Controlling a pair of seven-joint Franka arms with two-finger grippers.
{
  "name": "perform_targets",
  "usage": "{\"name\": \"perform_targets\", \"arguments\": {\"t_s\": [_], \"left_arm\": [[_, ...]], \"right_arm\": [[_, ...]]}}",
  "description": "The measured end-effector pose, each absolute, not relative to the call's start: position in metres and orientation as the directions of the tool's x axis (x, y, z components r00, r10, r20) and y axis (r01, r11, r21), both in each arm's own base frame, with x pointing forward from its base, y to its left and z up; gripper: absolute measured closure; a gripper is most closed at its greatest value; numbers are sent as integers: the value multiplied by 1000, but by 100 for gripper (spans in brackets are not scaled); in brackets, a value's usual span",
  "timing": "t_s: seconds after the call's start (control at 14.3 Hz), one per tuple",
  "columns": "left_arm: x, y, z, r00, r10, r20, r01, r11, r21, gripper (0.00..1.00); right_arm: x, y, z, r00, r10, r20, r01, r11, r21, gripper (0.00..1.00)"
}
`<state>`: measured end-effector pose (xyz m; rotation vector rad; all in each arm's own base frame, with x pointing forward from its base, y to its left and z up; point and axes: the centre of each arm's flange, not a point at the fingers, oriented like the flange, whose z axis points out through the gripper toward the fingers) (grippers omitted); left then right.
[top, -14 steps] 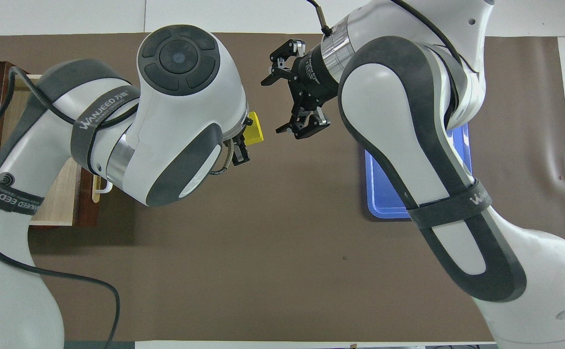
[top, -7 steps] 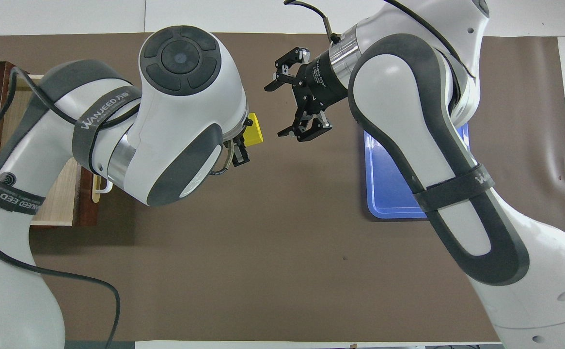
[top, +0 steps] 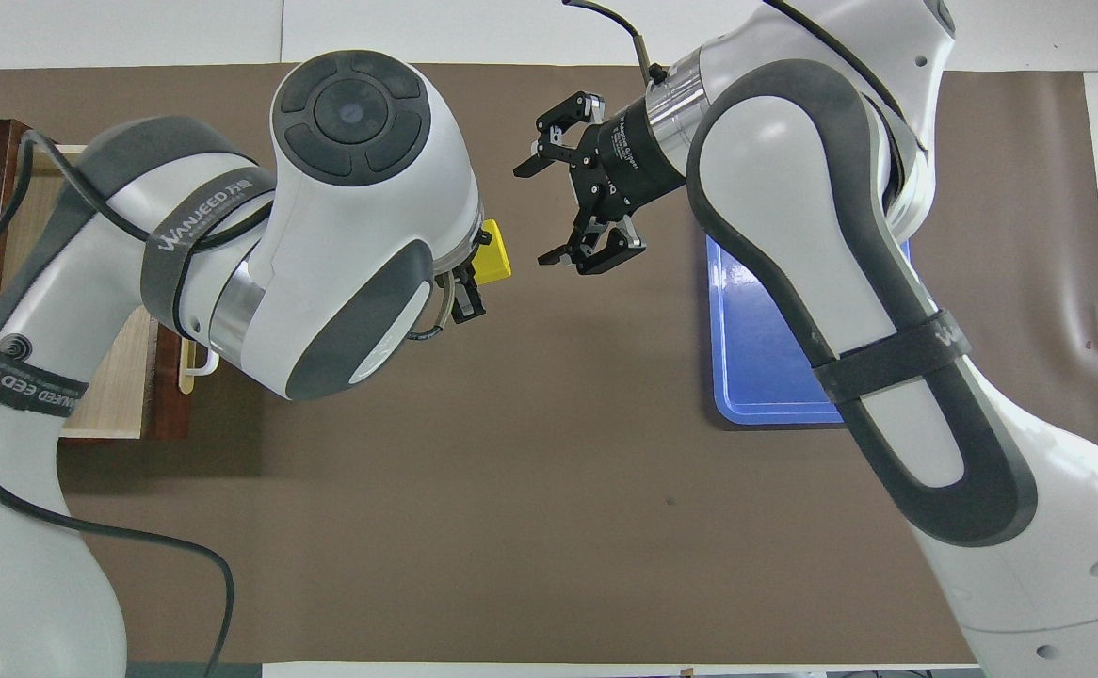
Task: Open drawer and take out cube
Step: 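Grasp the yellow cube with the right gripper from the left gripper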
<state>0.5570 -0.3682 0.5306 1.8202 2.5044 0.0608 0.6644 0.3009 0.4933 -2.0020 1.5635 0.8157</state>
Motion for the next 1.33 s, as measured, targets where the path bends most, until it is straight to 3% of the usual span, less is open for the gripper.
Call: {"name": "perform_targets", "arguments": {"t_s": [1.33], "left_arm": [[558, -367, 531, -315, 949, -14, 947, 315, 59, 44]], "right_arm": [[651, 342, 481, 121, -686, -718, -978, -207, 33, 8]]}}
